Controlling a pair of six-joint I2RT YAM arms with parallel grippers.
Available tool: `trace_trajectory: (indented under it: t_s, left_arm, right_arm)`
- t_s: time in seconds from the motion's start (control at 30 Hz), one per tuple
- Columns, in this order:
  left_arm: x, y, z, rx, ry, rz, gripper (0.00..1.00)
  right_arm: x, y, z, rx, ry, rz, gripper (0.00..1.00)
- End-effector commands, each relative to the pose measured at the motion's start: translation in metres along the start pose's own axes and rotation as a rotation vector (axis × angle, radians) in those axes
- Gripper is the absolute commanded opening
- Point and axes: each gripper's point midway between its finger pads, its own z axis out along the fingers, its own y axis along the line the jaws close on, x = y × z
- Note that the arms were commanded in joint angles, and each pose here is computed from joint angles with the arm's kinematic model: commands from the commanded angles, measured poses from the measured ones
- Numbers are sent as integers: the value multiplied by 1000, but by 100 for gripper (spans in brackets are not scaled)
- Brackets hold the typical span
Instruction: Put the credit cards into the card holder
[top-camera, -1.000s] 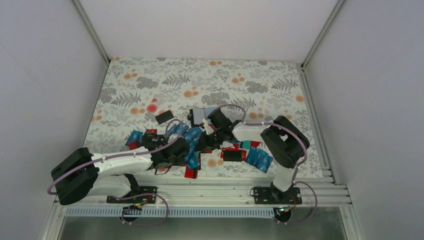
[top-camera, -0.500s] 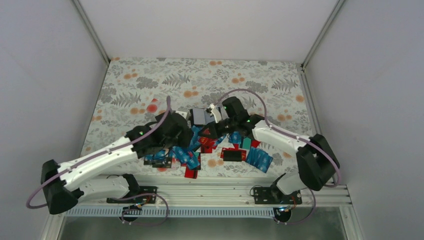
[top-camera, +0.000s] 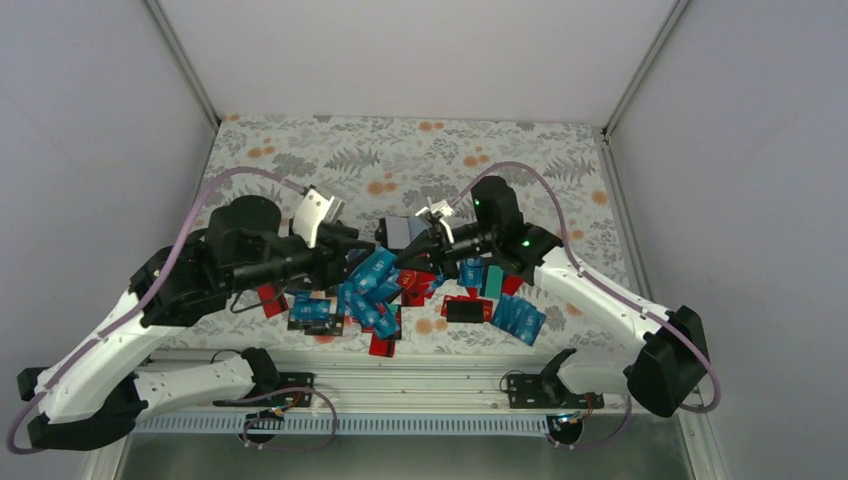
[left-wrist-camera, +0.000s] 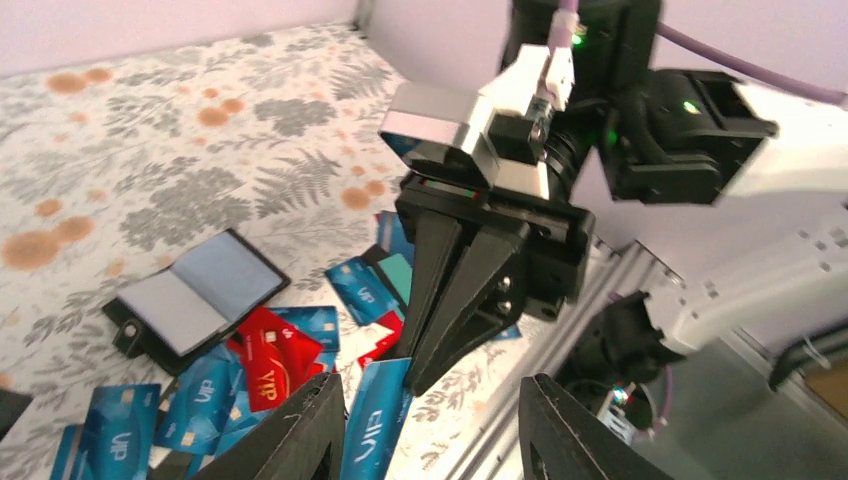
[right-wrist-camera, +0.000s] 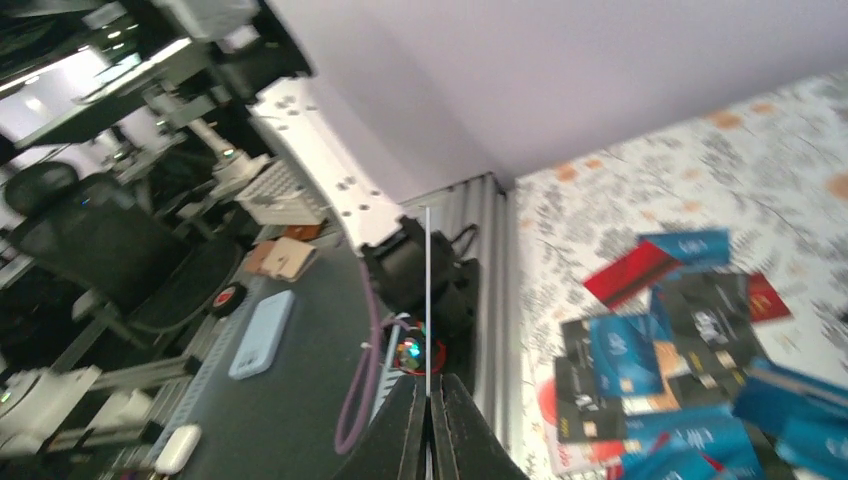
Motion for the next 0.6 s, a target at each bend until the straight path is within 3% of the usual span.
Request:
trace_trajectory:
  t_s: [0.0, 0.1, 0.33, 0.57]
  left_arm:
    - [17, -21, -12, 132, 87, 105, 44]
    - [23, -32, -15, 199, 109, 137, 38]
    - [39, -42, -15, 279, 173, 182, 37]
    - [52, -36, -6, 261, 244, 197, 26]
  right_arm:
    - [-18, 50, -10, -205, -24, -215, 4]
    - [-19, 62, -13, -262, -14, -251, 4]
    - [-20, 86, -21, -358, -13, -300, 4]
    - [-19, 86, -21, -362, -9, -297, 4]
